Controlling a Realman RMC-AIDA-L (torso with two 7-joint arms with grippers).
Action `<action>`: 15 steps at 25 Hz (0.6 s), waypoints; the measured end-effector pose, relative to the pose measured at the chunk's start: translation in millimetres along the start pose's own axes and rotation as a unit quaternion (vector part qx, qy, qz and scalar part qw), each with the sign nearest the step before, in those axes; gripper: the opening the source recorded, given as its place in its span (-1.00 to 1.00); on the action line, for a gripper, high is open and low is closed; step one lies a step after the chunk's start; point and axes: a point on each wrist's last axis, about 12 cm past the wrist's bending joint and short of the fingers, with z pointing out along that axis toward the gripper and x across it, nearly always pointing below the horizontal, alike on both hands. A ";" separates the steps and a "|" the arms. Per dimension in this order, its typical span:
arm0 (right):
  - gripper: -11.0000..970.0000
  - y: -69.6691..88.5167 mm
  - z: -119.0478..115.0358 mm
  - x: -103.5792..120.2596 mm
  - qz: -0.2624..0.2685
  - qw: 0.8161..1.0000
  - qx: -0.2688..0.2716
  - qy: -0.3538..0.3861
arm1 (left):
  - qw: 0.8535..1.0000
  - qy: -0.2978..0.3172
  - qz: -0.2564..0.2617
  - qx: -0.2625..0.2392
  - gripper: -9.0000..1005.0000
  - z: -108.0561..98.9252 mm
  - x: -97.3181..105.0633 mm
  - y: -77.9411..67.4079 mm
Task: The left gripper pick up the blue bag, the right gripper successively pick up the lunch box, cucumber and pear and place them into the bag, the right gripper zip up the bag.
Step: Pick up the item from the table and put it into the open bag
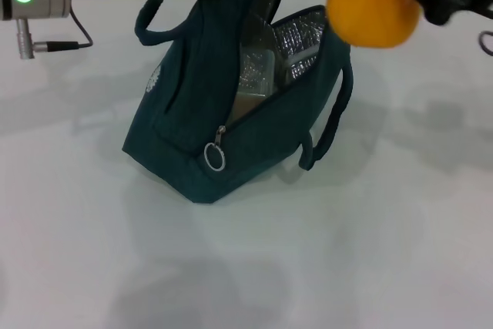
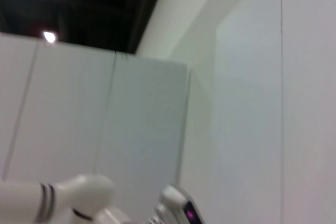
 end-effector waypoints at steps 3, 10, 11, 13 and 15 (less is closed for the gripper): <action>-0.90 -6.8 16.1 4.4 -0.020 0.999 0.001 0.027 | 1.000 0.001 0.001 0.000 -0.88 0.6 0.4 0.0; -0.90 -16.1 49.5 14.6 -0.035 0.997 0.000 0.072 | 1.000 0.001 0.000 -0.003 -0.88 -0.5 0.9 2.1; -0.90 -18.4 53.5 16.5 -0.037 0.996 0.003 0.081 | 1.000 0.001 0.000 -0.004 -0.88 -0.5 0.9 2.2; -0.90 -21.3 58.3 21.5 -0.041 0.994 0.011 0.098 | 1.000 0.001 0.001 -0.004 -0.88 -0.6 0.8 2.3; -0.89 -21.6 60.3 27.3 -0.042 0.993 0.015 0.112 | 1.000 0.000 0.001 -0.005 -0.88 -1.5 1.4 2.9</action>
